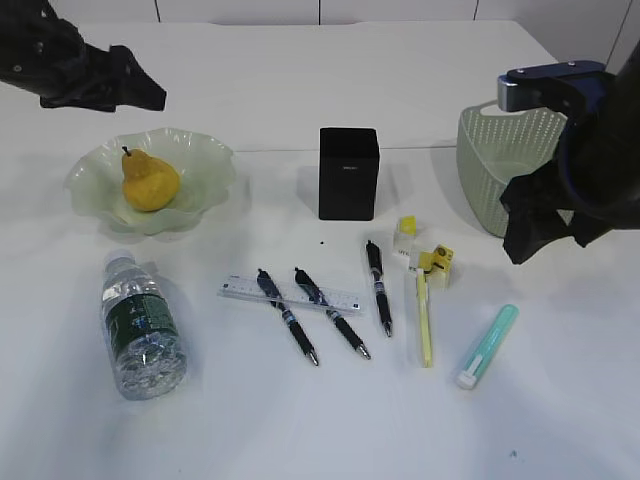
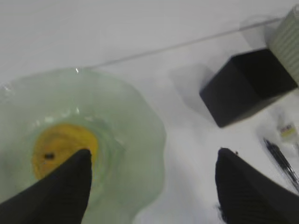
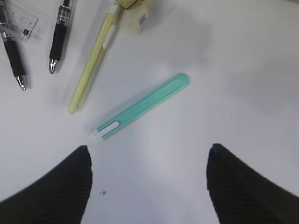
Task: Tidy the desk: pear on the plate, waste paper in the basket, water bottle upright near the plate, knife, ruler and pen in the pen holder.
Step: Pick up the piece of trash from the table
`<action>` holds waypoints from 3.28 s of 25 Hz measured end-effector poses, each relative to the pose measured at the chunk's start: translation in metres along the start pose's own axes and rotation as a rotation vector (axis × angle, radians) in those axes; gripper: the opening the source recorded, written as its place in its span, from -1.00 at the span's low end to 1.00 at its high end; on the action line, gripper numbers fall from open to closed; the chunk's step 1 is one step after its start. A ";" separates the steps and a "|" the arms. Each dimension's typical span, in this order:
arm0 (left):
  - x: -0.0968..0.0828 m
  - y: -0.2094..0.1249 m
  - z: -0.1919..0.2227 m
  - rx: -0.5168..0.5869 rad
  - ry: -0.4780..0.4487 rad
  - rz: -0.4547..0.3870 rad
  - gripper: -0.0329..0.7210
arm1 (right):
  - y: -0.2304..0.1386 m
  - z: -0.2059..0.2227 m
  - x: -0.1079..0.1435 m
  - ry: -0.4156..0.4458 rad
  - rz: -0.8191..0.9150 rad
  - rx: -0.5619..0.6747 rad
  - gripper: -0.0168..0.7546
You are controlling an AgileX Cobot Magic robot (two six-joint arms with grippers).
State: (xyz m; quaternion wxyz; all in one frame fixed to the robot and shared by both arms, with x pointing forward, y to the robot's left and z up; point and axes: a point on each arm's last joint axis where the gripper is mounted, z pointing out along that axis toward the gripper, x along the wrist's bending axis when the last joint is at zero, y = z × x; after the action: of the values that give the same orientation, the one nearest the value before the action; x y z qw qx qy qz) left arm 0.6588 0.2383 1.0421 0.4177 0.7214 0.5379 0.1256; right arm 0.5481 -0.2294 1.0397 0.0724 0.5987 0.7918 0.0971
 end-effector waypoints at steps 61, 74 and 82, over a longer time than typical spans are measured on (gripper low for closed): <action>-0.051 -0.097 -0.117 0.462 0.258 -0.120 0.54 | 0.116 0.106 0.036 0.010 -0.123 0.084 0.48; -0.049 -0.095 -0.117 0.445 0.283 -0.126 0.54 | 0.118 0.141 0.035 -0.001 -0.128 0.139 0.47; -0.049 -0.095 -0.117 0.445 0.283 -0.126 0.54 | 0.119 0.144 0.035 -0.010 -0.130 0.138 0.28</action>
State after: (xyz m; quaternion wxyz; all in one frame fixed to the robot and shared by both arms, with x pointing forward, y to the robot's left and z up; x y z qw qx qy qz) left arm 0.5020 0.2569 1.0575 0.1767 0.7357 0.6492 0.0776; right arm 0.6828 -0.1550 0.9283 0.0412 0.5499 0.8335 0.0345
